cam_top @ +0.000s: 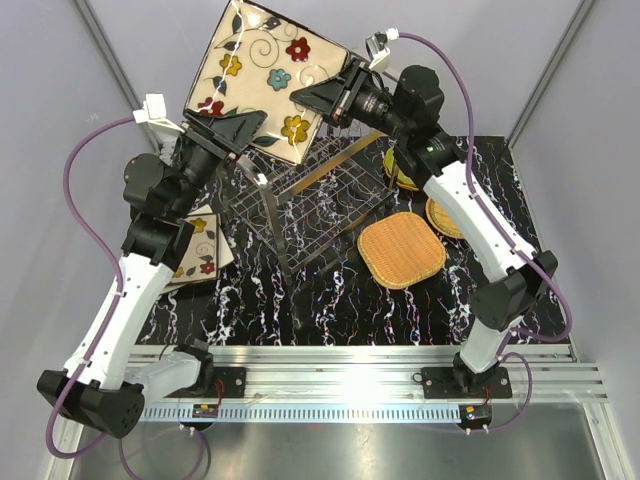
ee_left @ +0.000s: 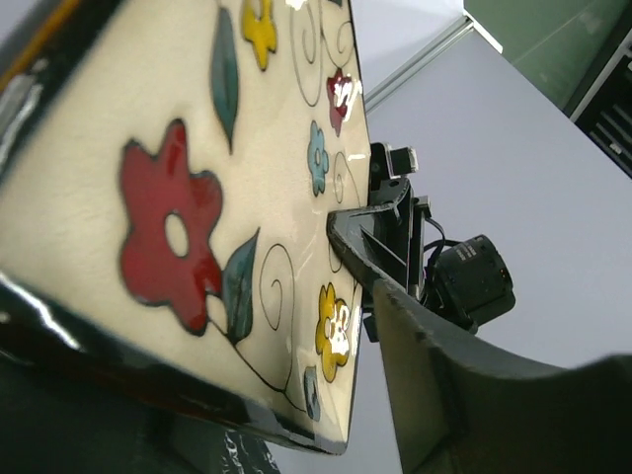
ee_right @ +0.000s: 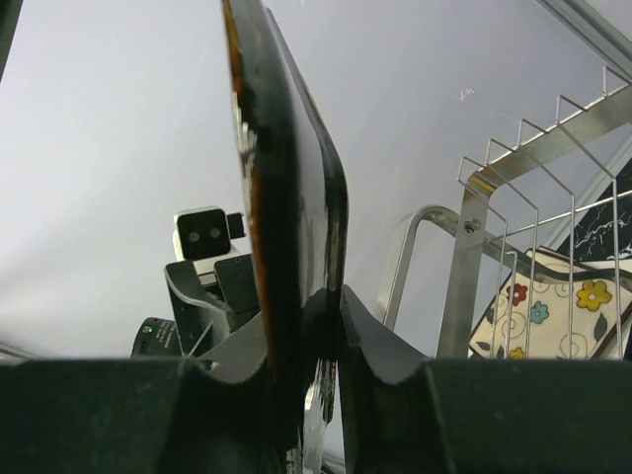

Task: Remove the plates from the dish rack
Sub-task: Pass the plate from the right arm to the left

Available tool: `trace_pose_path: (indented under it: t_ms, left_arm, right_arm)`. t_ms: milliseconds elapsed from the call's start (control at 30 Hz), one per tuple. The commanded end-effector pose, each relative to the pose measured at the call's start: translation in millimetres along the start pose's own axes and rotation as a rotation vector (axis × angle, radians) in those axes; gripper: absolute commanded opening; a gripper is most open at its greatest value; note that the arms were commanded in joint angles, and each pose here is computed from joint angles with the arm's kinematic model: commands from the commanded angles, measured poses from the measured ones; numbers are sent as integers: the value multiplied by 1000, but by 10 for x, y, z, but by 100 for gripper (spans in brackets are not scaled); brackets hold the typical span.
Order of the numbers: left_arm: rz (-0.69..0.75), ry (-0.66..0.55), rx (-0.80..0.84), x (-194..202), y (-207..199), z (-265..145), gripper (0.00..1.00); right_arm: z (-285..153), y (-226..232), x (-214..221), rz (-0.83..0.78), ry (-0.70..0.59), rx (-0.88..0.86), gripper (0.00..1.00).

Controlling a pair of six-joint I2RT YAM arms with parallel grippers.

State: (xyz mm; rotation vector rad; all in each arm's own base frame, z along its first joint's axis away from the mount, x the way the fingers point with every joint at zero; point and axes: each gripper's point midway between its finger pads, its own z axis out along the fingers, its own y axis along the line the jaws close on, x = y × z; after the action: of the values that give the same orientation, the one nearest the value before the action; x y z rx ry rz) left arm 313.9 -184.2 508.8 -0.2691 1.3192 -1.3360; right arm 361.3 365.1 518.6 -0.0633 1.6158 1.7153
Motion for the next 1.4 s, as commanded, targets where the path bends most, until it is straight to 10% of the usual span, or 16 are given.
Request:
trace_pose_path:
  t_ms: [0, 333, 433, 967, 1367]
  left_arm:
    - [44, -65, 132, -177, -408, -77, 53]
    - [46, -114, 145, -261, -477, -173, 24]
    - [47, -153, 155, -346, -531, -232, 0]
    - [15, -327, 192, -683, -675, -718, 0]
    - [85, -405, 198, -857, -815, -935, 0]
  right_arm:
    - [-341, 1197, -125, -195, -99, -302, 0]
    - [-331, 1218, 111, -230, -57, -325, 0]
    - [-346, 1208, 174, -239, -44, -328, 1]
    - [-412, 1198, 194, -346, -60, -318, 99]
    - [-478, 1042, 228, -411, -62, -254, 100]
